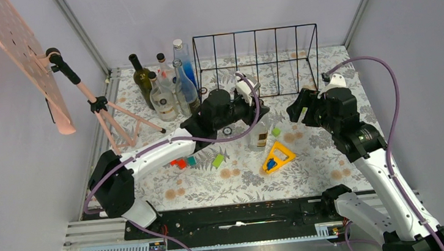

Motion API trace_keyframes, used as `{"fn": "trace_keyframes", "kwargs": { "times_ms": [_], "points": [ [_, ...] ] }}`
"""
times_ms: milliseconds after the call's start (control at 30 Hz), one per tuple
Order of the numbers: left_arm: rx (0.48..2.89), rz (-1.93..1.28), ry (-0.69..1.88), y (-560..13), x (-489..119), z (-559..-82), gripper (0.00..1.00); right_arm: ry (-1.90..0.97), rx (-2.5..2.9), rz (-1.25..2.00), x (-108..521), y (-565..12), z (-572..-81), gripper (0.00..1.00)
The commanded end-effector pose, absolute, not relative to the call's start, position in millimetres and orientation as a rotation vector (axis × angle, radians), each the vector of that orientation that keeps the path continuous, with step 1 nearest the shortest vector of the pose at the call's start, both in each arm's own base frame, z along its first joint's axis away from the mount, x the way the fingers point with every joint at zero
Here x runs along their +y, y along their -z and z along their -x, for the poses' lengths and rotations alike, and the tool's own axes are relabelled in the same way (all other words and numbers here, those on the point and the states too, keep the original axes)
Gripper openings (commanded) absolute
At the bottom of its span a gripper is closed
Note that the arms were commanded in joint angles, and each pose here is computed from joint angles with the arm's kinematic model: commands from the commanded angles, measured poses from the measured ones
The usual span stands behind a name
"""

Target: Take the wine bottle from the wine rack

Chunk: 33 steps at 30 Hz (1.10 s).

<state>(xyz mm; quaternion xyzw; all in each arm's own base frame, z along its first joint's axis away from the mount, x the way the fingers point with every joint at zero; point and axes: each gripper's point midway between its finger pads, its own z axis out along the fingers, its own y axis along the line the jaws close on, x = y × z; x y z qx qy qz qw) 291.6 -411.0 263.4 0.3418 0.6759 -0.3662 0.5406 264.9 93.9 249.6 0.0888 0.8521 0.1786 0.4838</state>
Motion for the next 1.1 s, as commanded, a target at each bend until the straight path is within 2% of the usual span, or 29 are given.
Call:
{"fn": "trace_keyframes", "kwargs": {
  "times_ms": [0, 133, 167, 367, 600, 900, 1067],
  "points": [
    [1.561, -0.814, 0.879, -282, -417, -294, 0.32, -0.396, 2.066, -0.214, 88, -250, -267, 0.81],
    [1.594, -0.772, 0.839, -288, -412, -301, 0.02, -0.390, 2.069, -0.215, 87, -248, -267, 0.81],
    [1.599, -0.758, 0.811, -293, -409, -305, 0.00, -0.388, 2.069, -0.215, 87, -248, -267, 0.81],
    [1.601, -0.633, 0.684, -336, -371, -334, 0.00, -0.390, 2.077, -0.216, 88, -245, -268, 0.81],
    [1.536, -0.377, 0.579, -393, -284, -361, 0.00, -0.414, 2.084, -0.217, 93, -241, -271, 0.81],
    [1.516, -0.103, 0.397, -398, -187, -378, 0.00, -0.440, 2.098, -0.221, 98, -234, -275, 0.81],
    [1.530, -0.024, 0.323, -392, -152, -386, 0.00, -0.458, 2.113, -0.215, 102, -232, -276, 0.81]
  ]
}}
